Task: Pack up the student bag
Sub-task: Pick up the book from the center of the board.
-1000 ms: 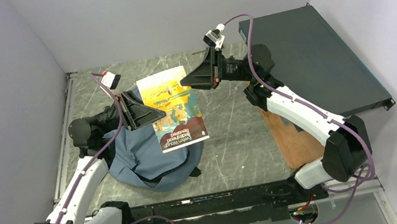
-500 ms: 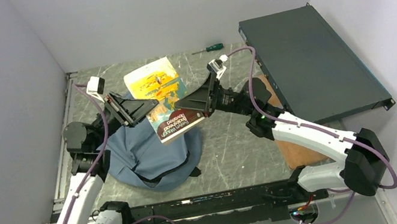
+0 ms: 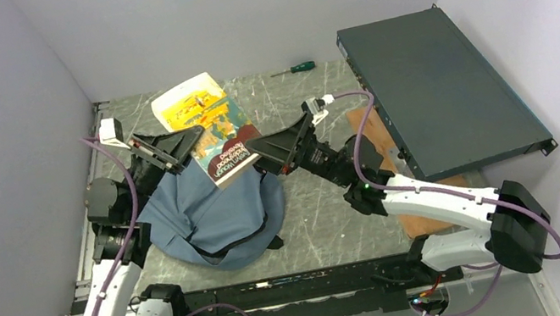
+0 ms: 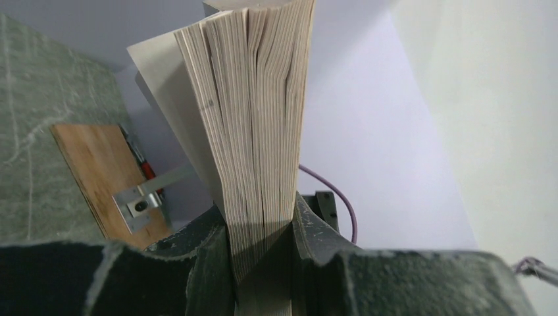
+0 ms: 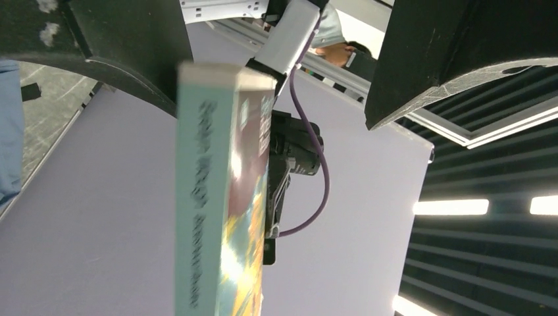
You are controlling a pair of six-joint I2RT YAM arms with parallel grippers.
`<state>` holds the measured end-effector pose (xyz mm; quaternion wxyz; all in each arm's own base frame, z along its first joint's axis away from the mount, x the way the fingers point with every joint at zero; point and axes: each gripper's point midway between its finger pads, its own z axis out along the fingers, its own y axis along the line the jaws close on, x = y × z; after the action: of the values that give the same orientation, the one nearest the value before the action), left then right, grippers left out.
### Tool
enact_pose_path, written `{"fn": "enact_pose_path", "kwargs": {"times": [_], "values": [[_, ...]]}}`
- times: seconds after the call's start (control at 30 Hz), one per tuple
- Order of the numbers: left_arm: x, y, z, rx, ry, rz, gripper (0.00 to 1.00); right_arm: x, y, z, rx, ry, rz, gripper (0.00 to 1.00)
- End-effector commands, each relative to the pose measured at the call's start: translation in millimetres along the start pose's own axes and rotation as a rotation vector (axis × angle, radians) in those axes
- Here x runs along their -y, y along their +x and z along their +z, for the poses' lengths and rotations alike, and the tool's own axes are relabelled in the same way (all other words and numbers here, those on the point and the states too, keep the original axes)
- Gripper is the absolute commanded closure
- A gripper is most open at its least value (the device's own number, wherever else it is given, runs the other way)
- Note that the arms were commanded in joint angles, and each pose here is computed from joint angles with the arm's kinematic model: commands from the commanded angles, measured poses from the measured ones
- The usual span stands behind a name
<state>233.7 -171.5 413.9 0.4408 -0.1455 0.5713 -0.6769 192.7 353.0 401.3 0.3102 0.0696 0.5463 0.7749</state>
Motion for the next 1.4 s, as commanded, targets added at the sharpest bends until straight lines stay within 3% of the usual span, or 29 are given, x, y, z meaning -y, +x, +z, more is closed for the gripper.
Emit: {"fn": "enact_pose_path", "kwargs": {"times": [0.0, 0.13, 0.23, 0.3, 0.43, 0.47, 0.57, 0.67, 0.7, 0.73, 0.8, 0.87, 1.07, 1.13, 1.2, 1.27, 1.37], "values": [[49, -31, -2, 0.163, 0.097, 0.092, 1.00, -26, -10, -4, 0.065, -0.074, 0.000, 0.04], [47, -29, 1, 0.143, 0.096, 0.085, 1.00, -32, -10, 3, 0.057, -0.116, 0.014, 0.04], [41, -27, 2, 0.136, 0.102, 0.051, 1.00, -34, -8, 18, 0.036, -0.135, 0.050, 0.11], [36, -26, 2, 0.133, 0.100, 0.047, 1.00, -32, -5, 29, 0.019, -0.149, 0.086, 0.22], [24, -22, 1, 0.113, 0.037, 0.091, 1.00, -34, -9, 41, 0.034, -0.184, 0.149, 0.55], [14, -20, 0, 0.106, -0.010, 0.101, 0.92, -34, -10, 42, 0.038, -0.183, 0.150, 0.68], [-18, -13, -10, 0.059, -0.197, 0.158, 0.53, -30, -20, 37, 0.069, -0.148, 0.159, 1.00], [-64, -13, -40, 0.037, -0.513, 0.240, 0.12, -14, -53, 21, 0.138, -0.057, 0.165, 1.00], [-82, -14, -54, 0.030, -0.631, 0.263, 0.03, -11, -65, 14, 0.165, -0.029, 0.160, 1.00], [-95, -17, -69, 0.026, -0.737, 0.290, 0.01, -6, -76, 8, 0.185, 0.007, 0.158, 1.00], [-116, -17, -95, -0.008, -0.898, 0.337, 0.00, -1, -92, -4, 0.191, 0.074, 0.169, 1.00], [-123, -16, -109, -0.039, -0.956, 0.378, 0.00, 1, -104, -14, 0.183, 0.116, 0.170, 1.00], [-116, 28, -80, -0.330, -0.638, 0.479, 0.00, 11, -116, -27, 0.083, 0.258, 0.077, 1.00], [-129, 50, -80, -0.463, -0.629, 0.446, 0.00, 18, -117, -32, 0.055, 0.292, 0.073, 1.00], [-148, 65, -86, -0.563, -0.726, 0.497, 0.00, 20, -115, -36, 0.034, 0.281, 0.111, 1.00], [-156, 73, -89, -0.610, -0.809, 0.560, 0.00, 16, -113, -38, 0.021, 0.255, 0.147, 1.00], [-134, 91, -69, -0.594, -0.627, 0.516, 0.00, 3, -111, -35, 0.002, 0.214, 0.136, 1.00]]}}
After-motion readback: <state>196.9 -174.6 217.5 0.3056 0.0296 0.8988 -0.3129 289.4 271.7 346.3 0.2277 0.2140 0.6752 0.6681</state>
